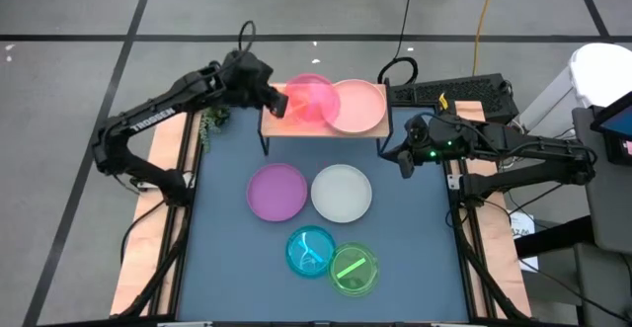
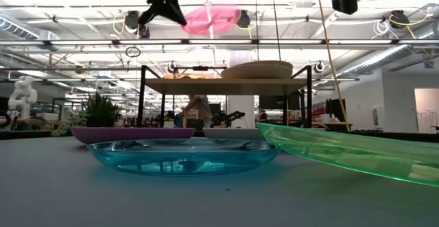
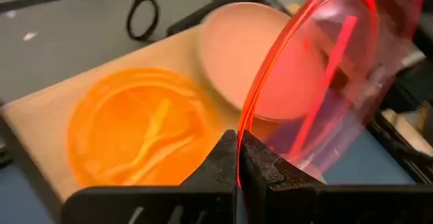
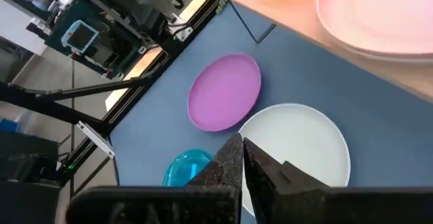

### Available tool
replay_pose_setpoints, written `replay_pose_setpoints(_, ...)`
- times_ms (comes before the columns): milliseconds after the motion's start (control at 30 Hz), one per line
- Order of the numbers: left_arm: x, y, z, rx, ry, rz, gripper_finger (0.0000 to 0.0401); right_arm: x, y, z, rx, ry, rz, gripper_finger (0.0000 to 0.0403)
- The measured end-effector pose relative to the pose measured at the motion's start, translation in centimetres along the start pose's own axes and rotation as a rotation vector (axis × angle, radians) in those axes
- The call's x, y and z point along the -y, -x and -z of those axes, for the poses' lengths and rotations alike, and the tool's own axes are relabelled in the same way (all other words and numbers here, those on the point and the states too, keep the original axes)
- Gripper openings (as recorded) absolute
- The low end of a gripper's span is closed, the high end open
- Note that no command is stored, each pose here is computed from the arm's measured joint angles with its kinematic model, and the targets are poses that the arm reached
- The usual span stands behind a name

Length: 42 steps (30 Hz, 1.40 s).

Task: Place and stack plates onto a shelf
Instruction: Stack the pink plate on top of the orange plate on the shelf

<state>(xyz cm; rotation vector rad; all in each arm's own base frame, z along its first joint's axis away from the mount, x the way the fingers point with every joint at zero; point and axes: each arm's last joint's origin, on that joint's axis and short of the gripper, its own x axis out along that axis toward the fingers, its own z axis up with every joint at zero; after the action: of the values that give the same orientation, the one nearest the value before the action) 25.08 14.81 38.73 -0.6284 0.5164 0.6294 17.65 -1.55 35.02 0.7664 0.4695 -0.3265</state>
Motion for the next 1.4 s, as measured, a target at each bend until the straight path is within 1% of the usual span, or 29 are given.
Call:
replay_pose_setpoints(167, -2.0, -0.2, -1.2, 0.037, 0.062, -0.048, 0.0001, -0.3, 0.0, -0.2, 0.036, 0.02, -0.015, 0.0)
replay_pose_setpoints(400, -5.7, -2.0, -1.3, -0.063, 0.18, -0.181, 0.0001, -0.2, 0.0, -0.4, 0.071, 0.057, 0.018, 0.0)
replay_pose_setpoints(600, -6.8, -3.1, -1.4, -0.119, 0.239, -0.124, 0.0001, -0.2, 0.0, -0.3, 0.07, 0.065, 0.02, 0.0)
replay_pose_setpoints(933, -8.2, -3.0, -1.6, -0.127, 0.286, -0.163, 0.0001, -0.2, 0.0, -0.3, 0.069, 0.081, 0.02, 0.0)
replay_pose_setpoints(1000, -8.2, -3.1, -1.4, -0.152, 0.295, -0.169, 0.0001, -0.2, 0.0, -0.3, 0.069, 0.084, 0.02, 0.0)
replay_pose_setpoints(1200, -8.0, -2.9, -0.7, -0.234, 0.335, -0.139, 0.0001, -0.2, 0.0, -0.3, 0.067, 0.077, 0.017, 0.0)
replay_pose_setpoints(1300, -8.0, -2.5, -0.9, -0.238, 0.355, -0.1, 0.0001, -0.2, 0.0, -0.3, 0.067, 0.065, 0.017, 0.0)
replay_pose_setpoints(1400, -8.4, -1.7, -1.7, -0.225, 0.354, -0.094, 0.0001, -0.2, 0.0, -0.3, 0.067, 0.062, 0.016, 0.0)
